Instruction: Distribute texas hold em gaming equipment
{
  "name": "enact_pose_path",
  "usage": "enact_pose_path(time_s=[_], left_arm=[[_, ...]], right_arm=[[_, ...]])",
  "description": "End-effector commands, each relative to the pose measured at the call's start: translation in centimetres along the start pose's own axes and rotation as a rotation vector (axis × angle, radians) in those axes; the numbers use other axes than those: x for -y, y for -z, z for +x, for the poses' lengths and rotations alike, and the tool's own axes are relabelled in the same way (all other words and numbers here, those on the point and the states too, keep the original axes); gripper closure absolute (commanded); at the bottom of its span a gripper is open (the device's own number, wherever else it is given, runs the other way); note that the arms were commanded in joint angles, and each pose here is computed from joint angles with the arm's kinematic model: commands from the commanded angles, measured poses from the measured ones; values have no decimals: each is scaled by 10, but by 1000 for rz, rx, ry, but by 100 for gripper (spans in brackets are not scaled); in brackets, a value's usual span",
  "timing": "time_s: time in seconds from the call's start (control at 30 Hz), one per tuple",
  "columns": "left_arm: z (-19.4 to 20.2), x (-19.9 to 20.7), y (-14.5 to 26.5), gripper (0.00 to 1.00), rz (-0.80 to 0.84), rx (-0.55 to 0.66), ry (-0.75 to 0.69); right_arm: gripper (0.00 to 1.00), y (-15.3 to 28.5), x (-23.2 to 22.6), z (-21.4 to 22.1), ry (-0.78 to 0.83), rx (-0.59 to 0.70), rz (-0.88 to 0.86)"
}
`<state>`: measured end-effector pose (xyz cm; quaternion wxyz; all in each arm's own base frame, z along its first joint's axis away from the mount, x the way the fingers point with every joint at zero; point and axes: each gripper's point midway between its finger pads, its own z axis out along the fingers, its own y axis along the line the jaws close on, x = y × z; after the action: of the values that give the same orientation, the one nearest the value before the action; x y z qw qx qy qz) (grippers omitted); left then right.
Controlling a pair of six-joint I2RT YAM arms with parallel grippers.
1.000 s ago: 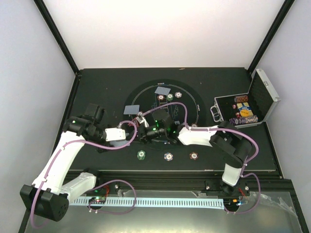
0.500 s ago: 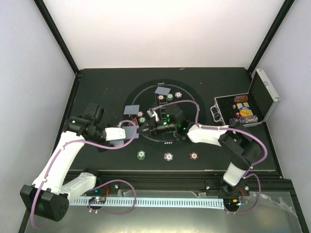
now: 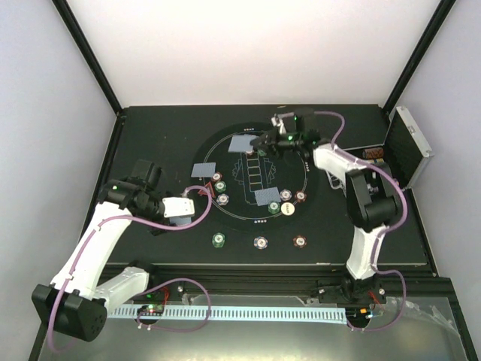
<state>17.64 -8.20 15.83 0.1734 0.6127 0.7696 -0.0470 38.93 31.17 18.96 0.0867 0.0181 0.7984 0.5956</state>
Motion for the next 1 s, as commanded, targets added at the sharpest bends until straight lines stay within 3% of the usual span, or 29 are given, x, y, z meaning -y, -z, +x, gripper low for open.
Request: enact_pose_path(time_s=[0.0, 0.23, 0.53, 0.73, 0.97], left_arm=[[-9, -4, 8, 98, -3, 28, 1], [-9, -2, 8, 98, 3, 29, 9], [-8, -1, 7, 98, 7, 27, 12], [-8, -1, 8, 98, 5, 24, 18], [-9, 0, 12, 99, 6, 27, 32]], right_arm=[[99, 10, 49, -66, -40, 34, 113], [99, 3, 91, -149, -93, 119, 213], [98, -13, 129, -196, -134, 179, 265], [86, 1, 129, -202, -125, 218, 306], [63, 30, 102, -184, -60, 232, 380]])
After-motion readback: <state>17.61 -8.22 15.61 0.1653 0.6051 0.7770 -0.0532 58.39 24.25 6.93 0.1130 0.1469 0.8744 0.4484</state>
